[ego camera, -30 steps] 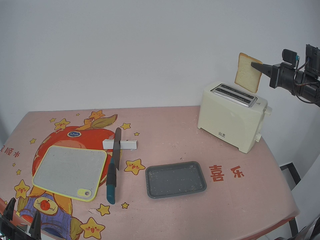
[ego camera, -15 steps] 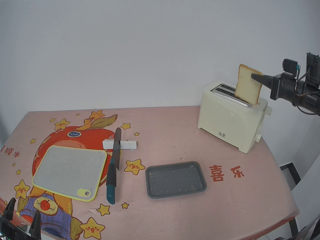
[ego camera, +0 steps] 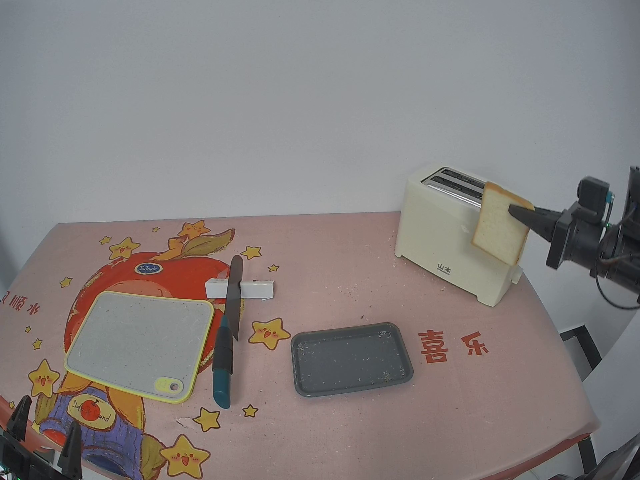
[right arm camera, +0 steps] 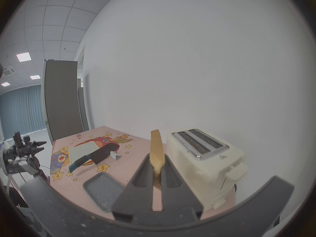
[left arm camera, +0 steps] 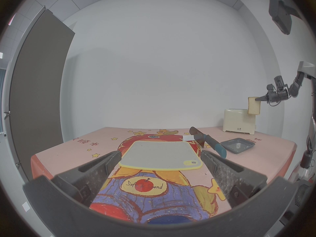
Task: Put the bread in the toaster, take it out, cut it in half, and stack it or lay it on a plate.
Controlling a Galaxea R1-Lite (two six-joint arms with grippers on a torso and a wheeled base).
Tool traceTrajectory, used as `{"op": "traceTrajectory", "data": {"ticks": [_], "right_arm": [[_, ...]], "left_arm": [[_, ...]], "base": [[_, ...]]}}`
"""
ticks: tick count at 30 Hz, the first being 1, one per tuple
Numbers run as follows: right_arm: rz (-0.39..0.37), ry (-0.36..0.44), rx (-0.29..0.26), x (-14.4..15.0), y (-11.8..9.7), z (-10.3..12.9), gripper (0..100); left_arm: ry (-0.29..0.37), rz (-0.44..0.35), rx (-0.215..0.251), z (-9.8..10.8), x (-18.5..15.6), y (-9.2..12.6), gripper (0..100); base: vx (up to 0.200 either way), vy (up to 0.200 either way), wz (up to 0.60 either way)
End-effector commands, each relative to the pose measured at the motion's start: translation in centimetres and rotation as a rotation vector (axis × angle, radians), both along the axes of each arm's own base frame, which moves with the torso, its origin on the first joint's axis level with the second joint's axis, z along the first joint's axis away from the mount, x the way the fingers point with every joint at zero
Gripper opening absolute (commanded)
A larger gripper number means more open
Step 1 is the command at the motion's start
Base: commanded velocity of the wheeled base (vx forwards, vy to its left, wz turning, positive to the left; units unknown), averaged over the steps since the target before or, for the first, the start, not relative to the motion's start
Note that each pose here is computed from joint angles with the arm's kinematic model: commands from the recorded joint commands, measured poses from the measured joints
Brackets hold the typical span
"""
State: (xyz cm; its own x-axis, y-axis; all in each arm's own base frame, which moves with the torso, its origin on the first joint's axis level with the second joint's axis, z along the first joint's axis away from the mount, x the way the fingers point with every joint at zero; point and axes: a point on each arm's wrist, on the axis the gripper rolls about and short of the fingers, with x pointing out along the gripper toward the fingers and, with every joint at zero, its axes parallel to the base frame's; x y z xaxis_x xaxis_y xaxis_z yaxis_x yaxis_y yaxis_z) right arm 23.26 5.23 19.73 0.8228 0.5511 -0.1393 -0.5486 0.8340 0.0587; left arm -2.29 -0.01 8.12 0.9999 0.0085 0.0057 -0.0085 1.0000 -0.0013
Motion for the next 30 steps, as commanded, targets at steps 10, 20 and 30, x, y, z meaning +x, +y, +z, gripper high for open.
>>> {"op": "traceTrajectory", "data": {"ticks": [10,20,30], "right_arm": [[-0.002,-0.014,0.044,-2.0,0.0,-4.7,0],[0.020,-0.059,0.052,-3.8,0.1,-3.7,0],[0.030,-0.052,0.031,-4.6,0.1,-4.2,0]], "left_arm": [[0.004,0.001,-0.002,-0.5,0.0,0.0,100],[0.004,0.001,0.000,-0.5,0.0,0.0,100],[0.006,-0.007,0.003,-0.5,0.0,0.0,100]], "base": [[0.000,0.000,0.00],[0.000,0.000,0.00],[0.000,0.000,0.00]]}}
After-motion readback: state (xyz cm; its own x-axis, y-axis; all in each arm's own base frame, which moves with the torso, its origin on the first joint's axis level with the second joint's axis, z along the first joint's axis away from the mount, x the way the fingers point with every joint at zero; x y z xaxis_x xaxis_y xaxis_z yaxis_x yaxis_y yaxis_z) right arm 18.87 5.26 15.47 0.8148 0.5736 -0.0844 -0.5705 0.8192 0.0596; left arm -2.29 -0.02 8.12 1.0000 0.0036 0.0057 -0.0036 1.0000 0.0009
